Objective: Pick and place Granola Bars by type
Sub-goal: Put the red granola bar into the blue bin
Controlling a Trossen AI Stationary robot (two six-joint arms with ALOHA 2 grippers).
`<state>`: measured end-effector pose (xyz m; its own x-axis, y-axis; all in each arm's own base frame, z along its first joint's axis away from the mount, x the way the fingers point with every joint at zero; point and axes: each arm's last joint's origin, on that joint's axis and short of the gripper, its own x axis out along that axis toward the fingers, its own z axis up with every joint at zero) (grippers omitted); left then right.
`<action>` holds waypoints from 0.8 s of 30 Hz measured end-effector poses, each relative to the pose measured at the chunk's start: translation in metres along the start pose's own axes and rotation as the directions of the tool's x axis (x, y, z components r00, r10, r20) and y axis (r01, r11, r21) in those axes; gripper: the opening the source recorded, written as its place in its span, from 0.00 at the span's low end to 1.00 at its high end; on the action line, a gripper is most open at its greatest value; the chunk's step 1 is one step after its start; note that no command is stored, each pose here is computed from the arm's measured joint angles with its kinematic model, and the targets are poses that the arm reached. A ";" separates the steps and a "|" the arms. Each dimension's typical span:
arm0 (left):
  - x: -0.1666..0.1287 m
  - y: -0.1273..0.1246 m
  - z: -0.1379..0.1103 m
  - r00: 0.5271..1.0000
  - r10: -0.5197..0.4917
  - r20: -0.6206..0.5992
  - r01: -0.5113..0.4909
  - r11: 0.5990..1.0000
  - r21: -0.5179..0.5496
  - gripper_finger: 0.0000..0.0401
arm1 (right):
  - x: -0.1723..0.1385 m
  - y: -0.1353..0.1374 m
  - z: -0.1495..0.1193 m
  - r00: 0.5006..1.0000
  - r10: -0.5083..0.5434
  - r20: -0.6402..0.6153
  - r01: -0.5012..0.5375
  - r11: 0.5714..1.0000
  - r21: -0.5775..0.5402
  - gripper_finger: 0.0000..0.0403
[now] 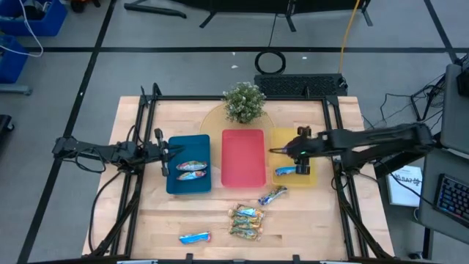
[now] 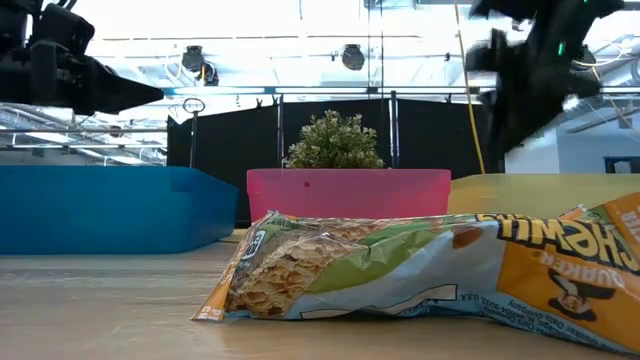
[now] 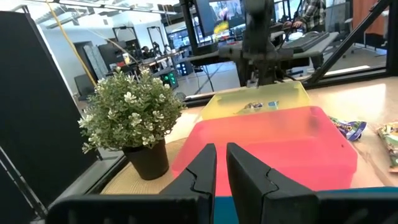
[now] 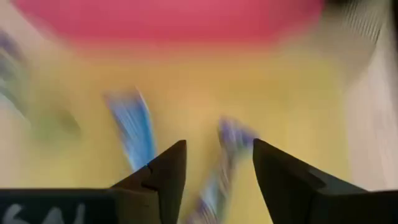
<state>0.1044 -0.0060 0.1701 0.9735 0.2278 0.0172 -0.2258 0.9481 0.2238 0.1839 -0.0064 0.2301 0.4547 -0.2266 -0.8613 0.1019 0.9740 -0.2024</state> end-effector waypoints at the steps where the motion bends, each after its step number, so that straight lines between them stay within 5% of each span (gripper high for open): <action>1: 0.000 0.000 0.000 1.000 0.000 0.000 0.000 1.000 -0.007 0.12 | -0.009 0.000 0.002 0.994 0.030 0.102 -0.032 0.999 0.022 0.42; 3: 0.000 0.000 0.000 1.000 -0.001 0.001 0.001 1.000 -0.009 0.12 | -0.025 0.002 0.001 0.945 0.095 0.314 -0.109 0.994 0.028 0.38; 8: 0.000 0.000 0.000 1.000 -0.001 0.001 0.001 1.000 -0.022 0.12 | -0.036 0.008 -0.017 0.687 0.155 0.710 -0.220 0.975 0.000 0.21; 13: 0.000 0.000 0.000 1.000 -0.001 0.001 0.001 0.999 -0.032 0.12 | -0.021 0.010 -0.044 0.590 0.133 0.796 -0.185 0.982 -0.027 0.02; 24: 0.000 0.000 0.000 1.000 -0.001 0.000 0.001 1.000 -0.029 0.12 | -0.018 0.007 -0.068 0.417 0.157 0.895 -0.173 0.981 -0.091 0.01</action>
<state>0.1044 -0.0060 0.1701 0.9739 0.2264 0.0172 -0.2254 0.9544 0.1959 0.1166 0.0046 0.2126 0.9977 0.0619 0.0259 -0.0593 0.9940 -0.0920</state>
